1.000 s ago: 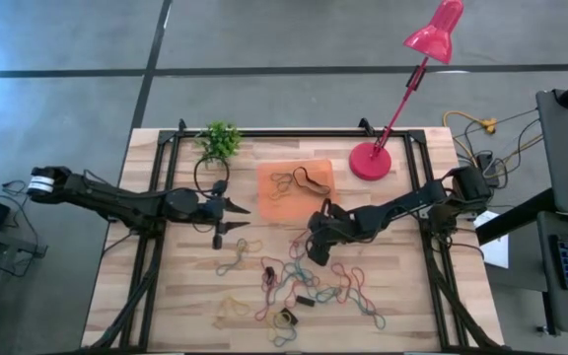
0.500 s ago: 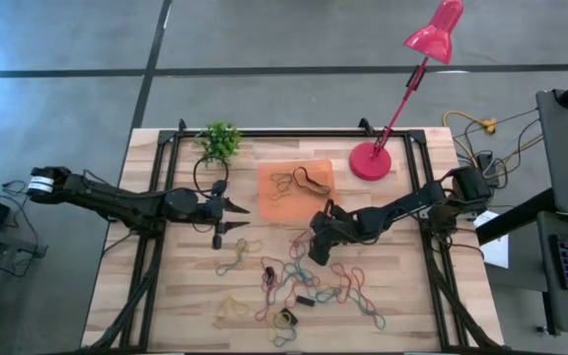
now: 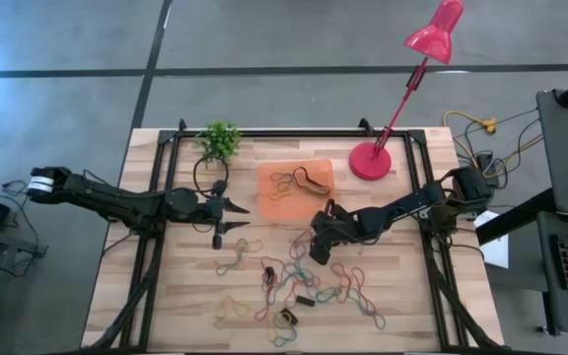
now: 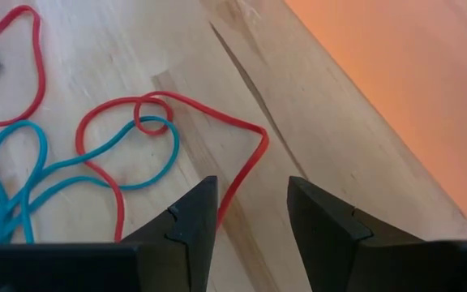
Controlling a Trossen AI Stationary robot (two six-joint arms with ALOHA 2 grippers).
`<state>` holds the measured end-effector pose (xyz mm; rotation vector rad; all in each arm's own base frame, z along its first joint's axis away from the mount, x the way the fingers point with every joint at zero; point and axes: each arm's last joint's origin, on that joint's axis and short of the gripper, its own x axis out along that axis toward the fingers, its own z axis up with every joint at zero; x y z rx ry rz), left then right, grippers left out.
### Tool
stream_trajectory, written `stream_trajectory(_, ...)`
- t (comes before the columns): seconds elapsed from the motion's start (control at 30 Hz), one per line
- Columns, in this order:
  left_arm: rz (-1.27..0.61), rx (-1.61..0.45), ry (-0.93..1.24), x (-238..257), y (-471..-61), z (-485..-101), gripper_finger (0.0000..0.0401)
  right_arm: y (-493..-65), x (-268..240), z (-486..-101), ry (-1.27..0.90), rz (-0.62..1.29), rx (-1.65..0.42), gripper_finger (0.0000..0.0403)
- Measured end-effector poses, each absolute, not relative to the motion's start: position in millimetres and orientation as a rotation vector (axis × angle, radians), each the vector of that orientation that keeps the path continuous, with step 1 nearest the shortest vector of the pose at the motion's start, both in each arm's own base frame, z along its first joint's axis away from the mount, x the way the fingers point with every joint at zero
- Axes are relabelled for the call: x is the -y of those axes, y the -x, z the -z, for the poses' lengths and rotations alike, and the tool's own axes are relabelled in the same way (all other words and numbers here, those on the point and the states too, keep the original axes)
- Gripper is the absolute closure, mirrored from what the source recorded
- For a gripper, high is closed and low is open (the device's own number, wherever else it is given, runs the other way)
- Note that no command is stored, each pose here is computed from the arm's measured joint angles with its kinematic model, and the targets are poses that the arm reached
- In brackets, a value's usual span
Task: Pick and place rubber bands into bin
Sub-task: Put the red rubber band into the orange bin
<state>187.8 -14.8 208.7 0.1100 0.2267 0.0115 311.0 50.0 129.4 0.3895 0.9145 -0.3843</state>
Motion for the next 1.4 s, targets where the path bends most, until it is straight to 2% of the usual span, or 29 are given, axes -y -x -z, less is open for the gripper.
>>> stream_trajectory(0.7,-0.012,-0.234,-0.111,15,-188,-208,0.0283,-318,-50,-113,-0.378,0.426,-0.894,0.027)
stream_trajectory(0.87,-0.012,-0.233,-0.111,15,-188,-208,0.0283,-318,-50,-112,-0.379,0.428,-0.902,0.0301)
stream_trajectory(1.07,-0.012,-0.232,-0.111,15,-188,-208,0.0283,-317,-53,-112,-0.362,0.424,-0.902,0.0383)
stream_trajectory(1.4,-0.012,-0.232,-0.111,15,-188,-208,0.0283,-319,-55,-133,-0.311,0.42,-0.88,0.0394)
